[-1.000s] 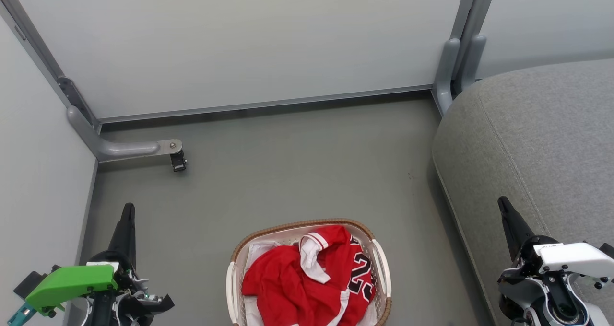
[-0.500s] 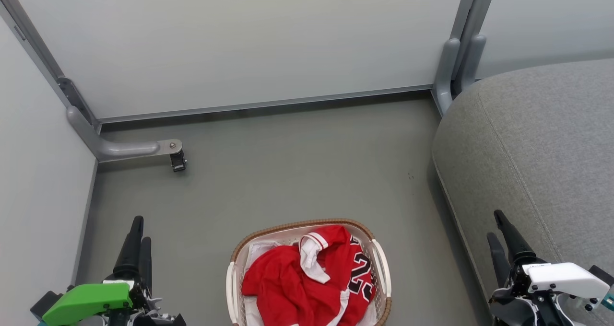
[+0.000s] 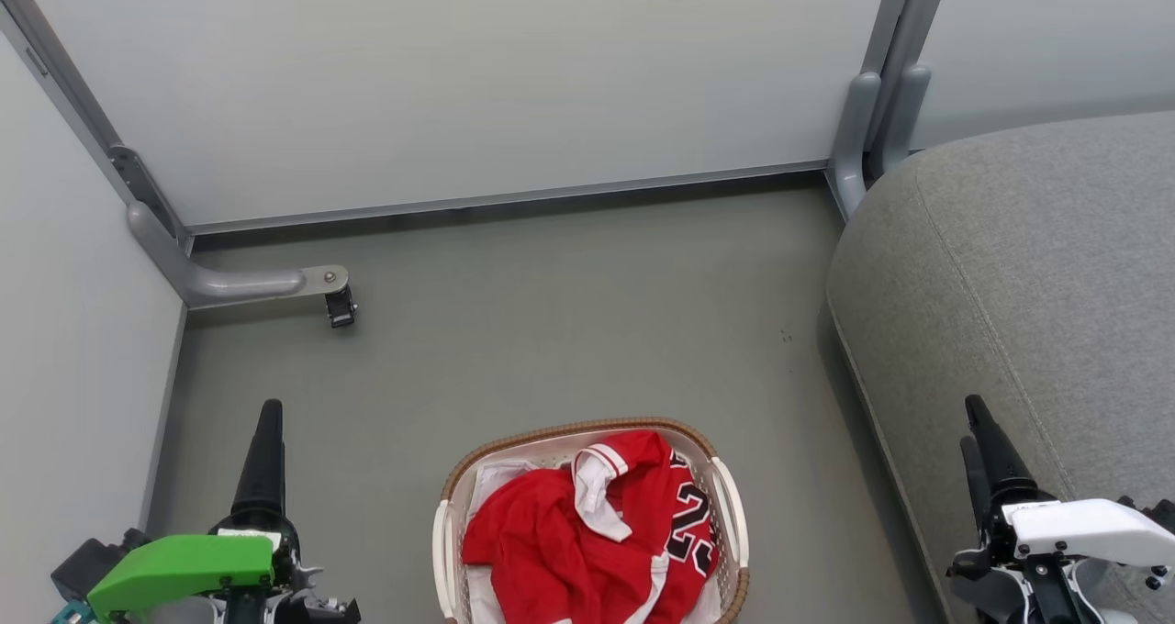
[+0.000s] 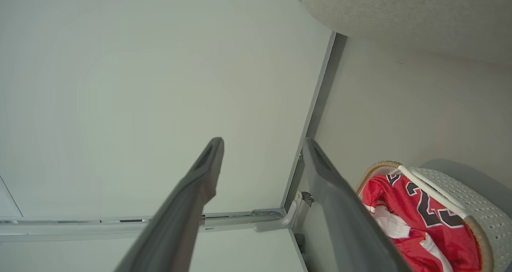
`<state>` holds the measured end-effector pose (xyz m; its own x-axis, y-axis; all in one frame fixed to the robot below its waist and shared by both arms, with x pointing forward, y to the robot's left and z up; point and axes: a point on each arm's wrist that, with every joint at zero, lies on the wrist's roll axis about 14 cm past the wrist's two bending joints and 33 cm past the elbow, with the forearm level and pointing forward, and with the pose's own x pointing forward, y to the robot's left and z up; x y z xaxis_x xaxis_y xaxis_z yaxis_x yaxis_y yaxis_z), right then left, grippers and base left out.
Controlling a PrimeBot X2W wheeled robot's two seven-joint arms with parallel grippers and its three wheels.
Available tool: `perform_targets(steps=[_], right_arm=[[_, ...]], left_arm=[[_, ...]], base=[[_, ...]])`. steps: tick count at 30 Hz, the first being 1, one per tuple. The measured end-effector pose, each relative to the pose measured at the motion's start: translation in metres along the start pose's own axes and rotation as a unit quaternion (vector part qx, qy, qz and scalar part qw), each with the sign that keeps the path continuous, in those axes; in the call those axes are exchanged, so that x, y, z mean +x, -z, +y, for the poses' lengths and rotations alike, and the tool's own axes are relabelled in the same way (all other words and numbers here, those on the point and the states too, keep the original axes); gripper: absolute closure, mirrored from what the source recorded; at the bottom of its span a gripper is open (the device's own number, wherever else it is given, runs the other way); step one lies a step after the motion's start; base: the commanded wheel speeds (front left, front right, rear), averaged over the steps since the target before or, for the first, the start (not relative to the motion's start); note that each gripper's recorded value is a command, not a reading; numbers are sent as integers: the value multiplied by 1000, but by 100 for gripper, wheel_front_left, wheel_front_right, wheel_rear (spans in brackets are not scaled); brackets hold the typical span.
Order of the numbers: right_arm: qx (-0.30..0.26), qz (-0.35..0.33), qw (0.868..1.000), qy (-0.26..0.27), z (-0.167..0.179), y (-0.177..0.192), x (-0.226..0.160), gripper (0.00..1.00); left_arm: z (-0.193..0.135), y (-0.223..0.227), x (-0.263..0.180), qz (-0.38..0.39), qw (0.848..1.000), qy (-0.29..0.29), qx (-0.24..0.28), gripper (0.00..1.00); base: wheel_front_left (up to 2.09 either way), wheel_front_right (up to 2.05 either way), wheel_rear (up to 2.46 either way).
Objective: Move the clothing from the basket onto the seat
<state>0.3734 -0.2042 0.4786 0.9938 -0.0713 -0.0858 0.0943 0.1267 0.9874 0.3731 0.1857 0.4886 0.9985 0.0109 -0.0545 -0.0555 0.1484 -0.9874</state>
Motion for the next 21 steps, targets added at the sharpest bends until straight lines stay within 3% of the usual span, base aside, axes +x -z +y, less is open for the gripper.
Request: perform_targets(steps=[10, 21], right_arm=[[-100, -15, 995, -22, 14, -7, 2, 0], [-231, -10, 972, -46, 27, 2, -1, 0]], left_arm=[[-16, 9, 2, 8, 993, 25, 114, 0], [-21, 16, -1, 7, 972, 28, 234, 0]], base=[[0, 0, 0], [0, 0, 0]])
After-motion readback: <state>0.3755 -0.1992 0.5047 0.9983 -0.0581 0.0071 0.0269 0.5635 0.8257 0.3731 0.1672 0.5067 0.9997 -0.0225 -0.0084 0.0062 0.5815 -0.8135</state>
